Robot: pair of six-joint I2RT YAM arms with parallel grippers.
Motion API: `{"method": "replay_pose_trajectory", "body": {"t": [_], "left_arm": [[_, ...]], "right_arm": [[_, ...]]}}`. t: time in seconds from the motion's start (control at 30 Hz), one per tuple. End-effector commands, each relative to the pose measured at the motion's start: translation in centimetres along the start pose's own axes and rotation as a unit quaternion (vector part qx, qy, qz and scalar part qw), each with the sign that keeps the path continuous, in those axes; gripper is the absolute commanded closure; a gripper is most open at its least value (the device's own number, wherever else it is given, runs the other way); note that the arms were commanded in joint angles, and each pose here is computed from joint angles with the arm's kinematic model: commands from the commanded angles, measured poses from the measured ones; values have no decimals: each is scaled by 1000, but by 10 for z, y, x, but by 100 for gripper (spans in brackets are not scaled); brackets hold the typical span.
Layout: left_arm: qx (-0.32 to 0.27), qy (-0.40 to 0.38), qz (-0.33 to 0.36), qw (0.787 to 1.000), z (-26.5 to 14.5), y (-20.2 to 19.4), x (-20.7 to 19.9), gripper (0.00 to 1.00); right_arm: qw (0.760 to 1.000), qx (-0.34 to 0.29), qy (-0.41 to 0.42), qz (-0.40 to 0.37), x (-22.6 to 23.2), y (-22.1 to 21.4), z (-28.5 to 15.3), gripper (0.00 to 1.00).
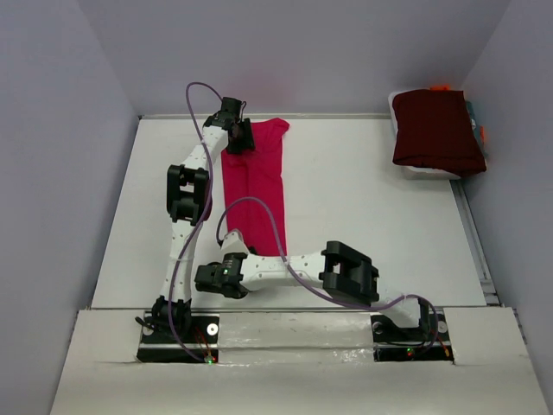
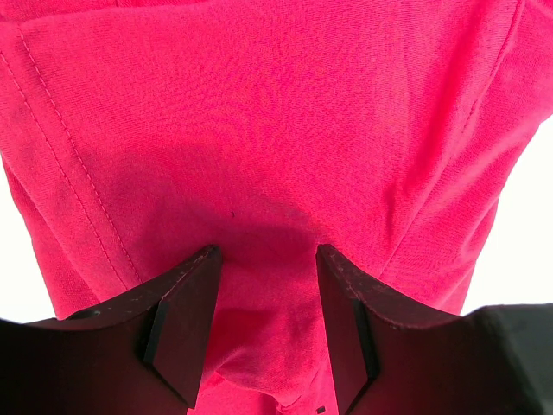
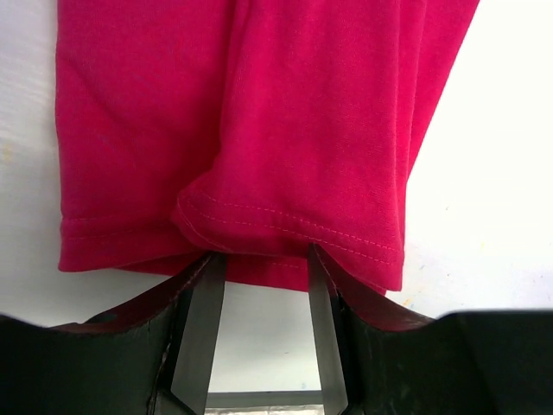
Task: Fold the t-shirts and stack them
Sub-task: Rotate the tshirt 95 degrees
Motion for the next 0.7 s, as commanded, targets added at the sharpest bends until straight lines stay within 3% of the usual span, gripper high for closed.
{"method": "replay_pose_trajectory", "body": {"t": [0.0, 0.23, 0.4, 0.67], "left_arm": [[42, 48, 0, 998, 13, -16, 26, 39], [42, 47, 1, 998, 13, -16, 26, 39], [42, 46, 1, 998, 13, -16, 26, 39], [43, 45, 1, 998, 13, -16, 26, 39]], "right_arm": [[999, -22, -25, 21, -6, 1, -5, 53], [998, -30, -42, 38, -14, 3, -10, 56], [997, -22, -55, 42, -15, -1, -2, 81], [997, -16, -54, 56, -23, -7, -6, 93]]}}
Point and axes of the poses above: each gripper's point midway between its finger pads, its own z axis out along the fingers, its own x axis along the line the jaws close on, y = z × x, the point moved 9 cm from there along -z, back along the fingers, and after that the axes turned 10 degrees about -z, right-handed, at the moved point
